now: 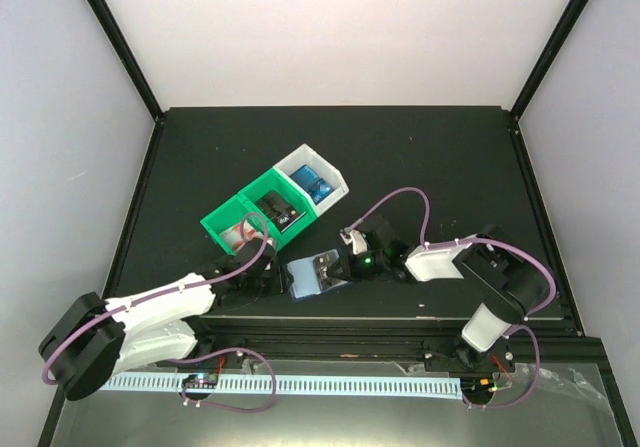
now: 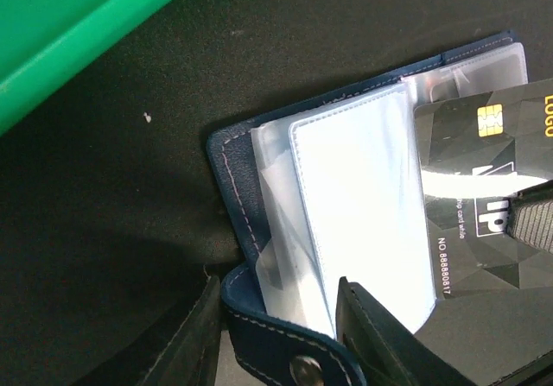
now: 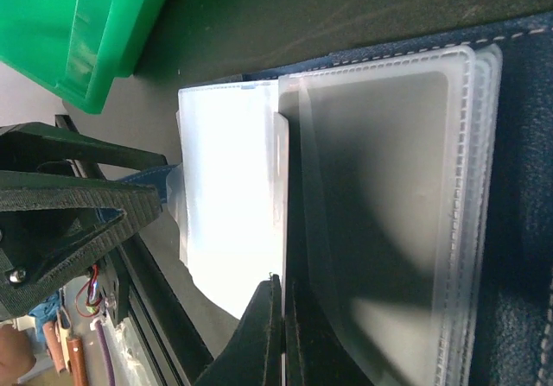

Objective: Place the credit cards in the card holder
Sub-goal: Insert the credit card into the card holder, then close the card holder at the center of the board, then turn over the card holder at the center of the board.

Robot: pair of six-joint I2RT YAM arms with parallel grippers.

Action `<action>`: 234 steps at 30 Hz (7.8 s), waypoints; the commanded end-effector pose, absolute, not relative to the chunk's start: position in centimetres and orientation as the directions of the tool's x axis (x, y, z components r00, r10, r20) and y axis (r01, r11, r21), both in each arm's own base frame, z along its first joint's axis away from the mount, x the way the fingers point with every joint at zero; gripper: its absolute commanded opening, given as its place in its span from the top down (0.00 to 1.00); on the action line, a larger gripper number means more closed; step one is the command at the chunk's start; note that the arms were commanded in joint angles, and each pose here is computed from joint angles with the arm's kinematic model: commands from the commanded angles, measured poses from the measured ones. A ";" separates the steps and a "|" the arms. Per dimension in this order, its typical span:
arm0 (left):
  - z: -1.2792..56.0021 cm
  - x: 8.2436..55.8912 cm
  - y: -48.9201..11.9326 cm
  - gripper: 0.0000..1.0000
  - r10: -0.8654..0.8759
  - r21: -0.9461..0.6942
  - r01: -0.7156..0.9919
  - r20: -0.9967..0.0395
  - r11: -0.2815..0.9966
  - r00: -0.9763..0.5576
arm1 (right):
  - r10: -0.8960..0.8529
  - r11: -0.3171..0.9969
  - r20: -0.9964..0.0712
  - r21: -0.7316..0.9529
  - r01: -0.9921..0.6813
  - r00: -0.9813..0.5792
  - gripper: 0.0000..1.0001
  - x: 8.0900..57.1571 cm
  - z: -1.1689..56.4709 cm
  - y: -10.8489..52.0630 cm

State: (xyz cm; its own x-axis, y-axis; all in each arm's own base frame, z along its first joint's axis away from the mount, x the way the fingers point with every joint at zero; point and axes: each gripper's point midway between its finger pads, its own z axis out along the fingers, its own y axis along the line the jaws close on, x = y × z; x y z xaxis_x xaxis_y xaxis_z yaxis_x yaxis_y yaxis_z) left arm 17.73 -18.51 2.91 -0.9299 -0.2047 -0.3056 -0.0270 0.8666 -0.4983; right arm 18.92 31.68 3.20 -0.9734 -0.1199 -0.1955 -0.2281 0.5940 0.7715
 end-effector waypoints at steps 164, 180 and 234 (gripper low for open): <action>6.6 25.2 -33.3 0.34 -0.052 -0.693 0.160 -0.275 0.703 -0.960 | -0.091 0.828 -0.545 0.423 -0.367 -0.833 0.50 21.0 9.8 24.5; 12.2 27.8 -31.2 0.01 -0.103 -0.600 0.229 -0.467 0.766 -0.878 | -0.148 0.850 -0.482 0.385 -0.360 -0.864 0.50 20.9 8.2 25.4; 5.0 21.8 -27.4 0.36 -0.287 -0.734 -0.075 -0.167 0.675 -0.943 | -0.251 0.959 -0.293 0.052 -0.278 -0.923 0.76 21.7 0.2 26.3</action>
